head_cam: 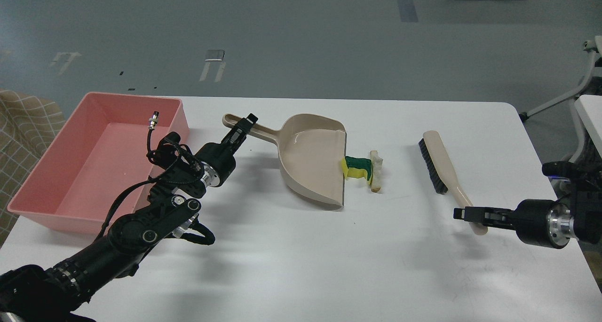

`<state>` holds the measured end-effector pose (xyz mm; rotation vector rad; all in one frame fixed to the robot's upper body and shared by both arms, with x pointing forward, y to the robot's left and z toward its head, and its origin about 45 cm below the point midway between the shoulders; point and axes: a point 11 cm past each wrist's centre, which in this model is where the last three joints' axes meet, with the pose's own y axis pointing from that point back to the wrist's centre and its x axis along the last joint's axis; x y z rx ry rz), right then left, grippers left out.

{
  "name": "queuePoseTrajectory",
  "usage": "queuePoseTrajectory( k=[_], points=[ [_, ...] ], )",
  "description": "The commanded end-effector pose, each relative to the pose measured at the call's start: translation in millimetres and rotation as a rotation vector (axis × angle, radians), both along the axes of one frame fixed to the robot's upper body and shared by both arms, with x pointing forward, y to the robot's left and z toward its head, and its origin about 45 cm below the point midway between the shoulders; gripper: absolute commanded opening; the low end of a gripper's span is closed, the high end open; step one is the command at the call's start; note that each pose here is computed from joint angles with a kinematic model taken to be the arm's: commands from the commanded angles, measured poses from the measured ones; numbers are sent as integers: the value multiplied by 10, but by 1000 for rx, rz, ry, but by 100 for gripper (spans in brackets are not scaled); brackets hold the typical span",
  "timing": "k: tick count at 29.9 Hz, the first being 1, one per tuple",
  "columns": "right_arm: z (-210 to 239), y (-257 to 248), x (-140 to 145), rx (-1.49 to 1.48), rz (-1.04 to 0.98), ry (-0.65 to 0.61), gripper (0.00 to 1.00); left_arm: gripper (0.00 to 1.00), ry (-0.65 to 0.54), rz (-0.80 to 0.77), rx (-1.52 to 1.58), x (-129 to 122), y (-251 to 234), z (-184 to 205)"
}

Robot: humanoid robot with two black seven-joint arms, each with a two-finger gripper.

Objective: Sweep and dump garbage into bin
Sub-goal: 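Lower the right gripper and grasp the wooden brush handle, then sweep the sponge and white piece into the dustpan with the brush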

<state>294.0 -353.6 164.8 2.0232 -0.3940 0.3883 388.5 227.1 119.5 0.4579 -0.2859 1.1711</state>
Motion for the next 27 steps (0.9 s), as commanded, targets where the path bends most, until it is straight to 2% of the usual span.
queuePoseTrajectory(
  k=[1, 3, 5, 6, 7, 8, 20, 27],
  points=[
    [9, 1, 5, 0, -1, -2, 29, 0, 1, -1, 0, 0, 3, 0],
    [16, -3, 8, 2, -2, -4, 27, 0, -1, 0, 0, 7, 4, 9],
    [21, -11, 6, 1, -3, -4, 21, 0, -1, -1, -2, 6, -3, 8],
    [22, -6, 4, 2, -2, -4, 8, 0, -1, 0, 0, 7, 4, 9],
    [23, -1, 2, 3, -1, -4, 2, 0, -1, 0, 0, 7, 4, 9],
    [23, -1, 2, 3, -1, -4, 0, 0, -1, -1, -2, 6, -3, 8],
    [90, 66, 90, 13, 11, -30, 0, 0, -1, -4, 0, 0, -6, 7],
    [-76, 541, 83, 95, 83, -2, 0, 0, -2, -4, 2, 3, -2, 11]
  ],
)
